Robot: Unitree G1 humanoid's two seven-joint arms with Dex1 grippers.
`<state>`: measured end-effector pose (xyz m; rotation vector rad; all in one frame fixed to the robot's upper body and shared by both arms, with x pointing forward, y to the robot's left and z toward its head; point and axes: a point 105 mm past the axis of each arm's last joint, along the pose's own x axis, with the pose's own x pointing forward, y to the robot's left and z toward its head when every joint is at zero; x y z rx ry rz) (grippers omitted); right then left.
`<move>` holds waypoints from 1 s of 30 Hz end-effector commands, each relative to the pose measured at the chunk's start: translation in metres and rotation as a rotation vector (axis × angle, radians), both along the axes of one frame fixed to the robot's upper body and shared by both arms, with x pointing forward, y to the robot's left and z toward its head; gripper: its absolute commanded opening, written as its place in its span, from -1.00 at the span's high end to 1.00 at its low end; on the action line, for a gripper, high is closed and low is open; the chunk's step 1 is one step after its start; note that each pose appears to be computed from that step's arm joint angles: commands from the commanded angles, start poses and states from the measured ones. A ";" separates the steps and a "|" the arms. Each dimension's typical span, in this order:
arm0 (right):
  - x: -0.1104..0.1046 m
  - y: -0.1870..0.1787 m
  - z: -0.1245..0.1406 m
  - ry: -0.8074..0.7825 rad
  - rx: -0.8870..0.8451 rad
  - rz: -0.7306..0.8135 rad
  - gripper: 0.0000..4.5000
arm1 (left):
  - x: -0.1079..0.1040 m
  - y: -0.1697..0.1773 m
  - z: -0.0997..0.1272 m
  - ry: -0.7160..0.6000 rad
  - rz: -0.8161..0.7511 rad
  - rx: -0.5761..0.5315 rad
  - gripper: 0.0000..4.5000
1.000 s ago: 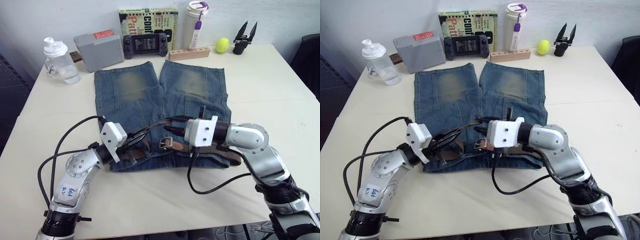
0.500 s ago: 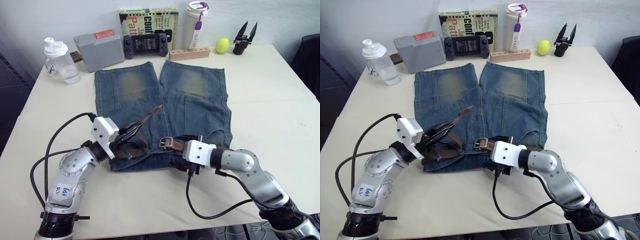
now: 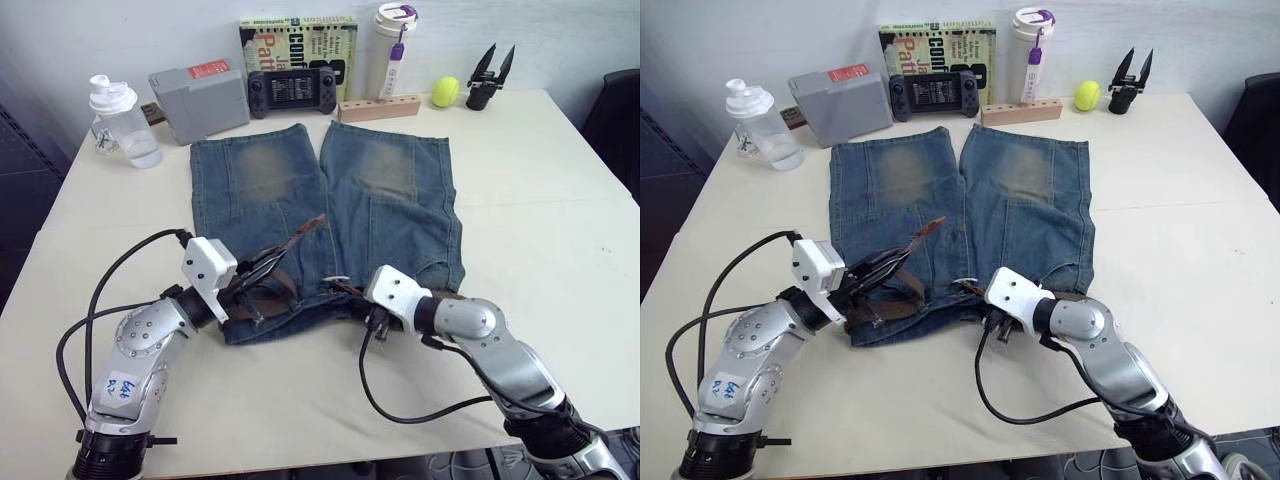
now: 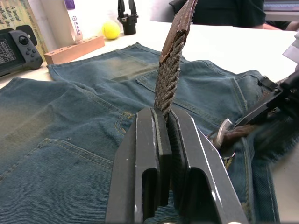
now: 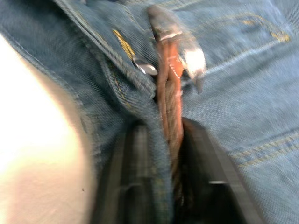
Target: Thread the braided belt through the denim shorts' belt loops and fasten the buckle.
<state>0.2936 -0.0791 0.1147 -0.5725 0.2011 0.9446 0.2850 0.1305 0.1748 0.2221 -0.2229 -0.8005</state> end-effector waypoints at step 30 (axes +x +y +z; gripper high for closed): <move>0.000 0.014 0.049 0.090 0.195 -0.172 0.90 | 0.001 -0.010 -0.050 0.299 0.017 0.153 1.00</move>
